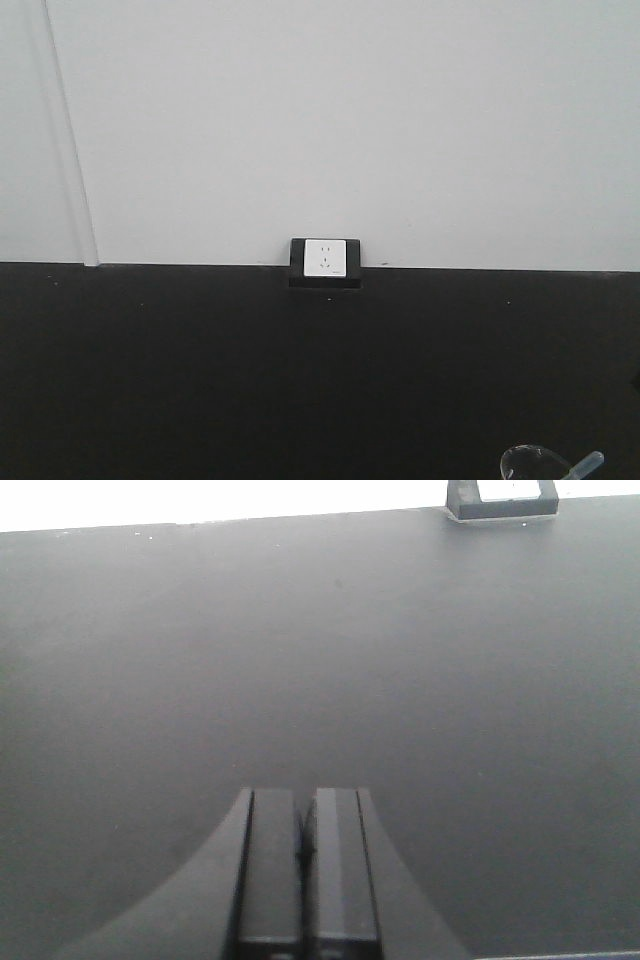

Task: Grab transparent chemical and place on left bench

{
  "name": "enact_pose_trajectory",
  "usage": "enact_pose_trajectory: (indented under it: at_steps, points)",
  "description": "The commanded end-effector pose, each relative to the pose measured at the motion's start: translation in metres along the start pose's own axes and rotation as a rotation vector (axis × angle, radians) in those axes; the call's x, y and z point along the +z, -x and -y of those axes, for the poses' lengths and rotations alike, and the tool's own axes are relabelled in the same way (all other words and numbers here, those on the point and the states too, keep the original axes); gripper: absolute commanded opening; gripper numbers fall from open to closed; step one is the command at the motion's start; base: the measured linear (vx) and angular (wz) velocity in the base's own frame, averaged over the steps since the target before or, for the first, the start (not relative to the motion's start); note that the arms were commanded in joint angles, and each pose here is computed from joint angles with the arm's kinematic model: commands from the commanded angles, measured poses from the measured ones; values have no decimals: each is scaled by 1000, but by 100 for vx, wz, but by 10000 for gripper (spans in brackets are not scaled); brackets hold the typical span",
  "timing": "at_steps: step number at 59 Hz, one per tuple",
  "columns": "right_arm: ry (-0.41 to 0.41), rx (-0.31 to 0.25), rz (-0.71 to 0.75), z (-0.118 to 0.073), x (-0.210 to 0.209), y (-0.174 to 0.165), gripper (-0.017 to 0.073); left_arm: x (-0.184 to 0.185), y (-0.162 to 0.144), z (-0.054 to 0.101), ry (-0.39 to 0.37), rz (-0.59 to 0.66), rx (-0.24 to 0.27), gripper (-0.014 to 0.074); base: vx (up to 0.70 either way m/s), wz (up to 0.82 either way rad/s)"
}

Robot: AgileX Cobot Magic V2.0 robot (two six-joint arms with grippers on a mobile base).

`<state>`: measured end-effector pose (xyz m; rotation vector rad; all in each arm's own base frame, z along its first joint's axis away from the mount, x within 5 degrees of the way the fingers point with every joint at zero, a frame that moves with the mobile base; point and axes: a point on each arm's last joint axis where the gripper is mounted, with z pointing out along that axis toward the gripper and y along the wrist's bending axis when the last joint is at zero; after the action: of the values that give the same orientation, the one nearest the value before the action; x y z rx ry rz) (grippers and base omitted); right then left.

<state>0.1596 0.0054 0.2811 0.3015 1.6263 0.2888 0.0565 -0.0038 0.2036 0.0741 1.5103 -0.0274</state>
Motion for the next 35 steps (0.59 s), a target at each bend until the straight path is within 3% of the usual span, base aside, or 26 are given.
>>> enact_pose_trajectory:
  at_steps: [1, 9, 18, 28, 35]
  points:
    - [-35, 85, 108, 1, 17, 13, 636, -1, 3, 0, 2, 81, -9, -3, 0, 0]
    - [-118, 131, 49, 12, 44, -6, 589, -1, 3, 0, 2, 81, -9, -3, 0, 0]
    - [-156, 157, -45, 20, 66, -31, 545, -1, 3, 0, 2, 81, -9, -3, 0, 0]
    - [-94, 150, -77, 19, 84, -50, 524, -1, 3, 0, 2, 81, -9, -3, 0, 0]
    - [-44, 199, -84, 19, 94, -62, 523, -1, 3, 0, 2, 81, -9, -3, 0, 0]
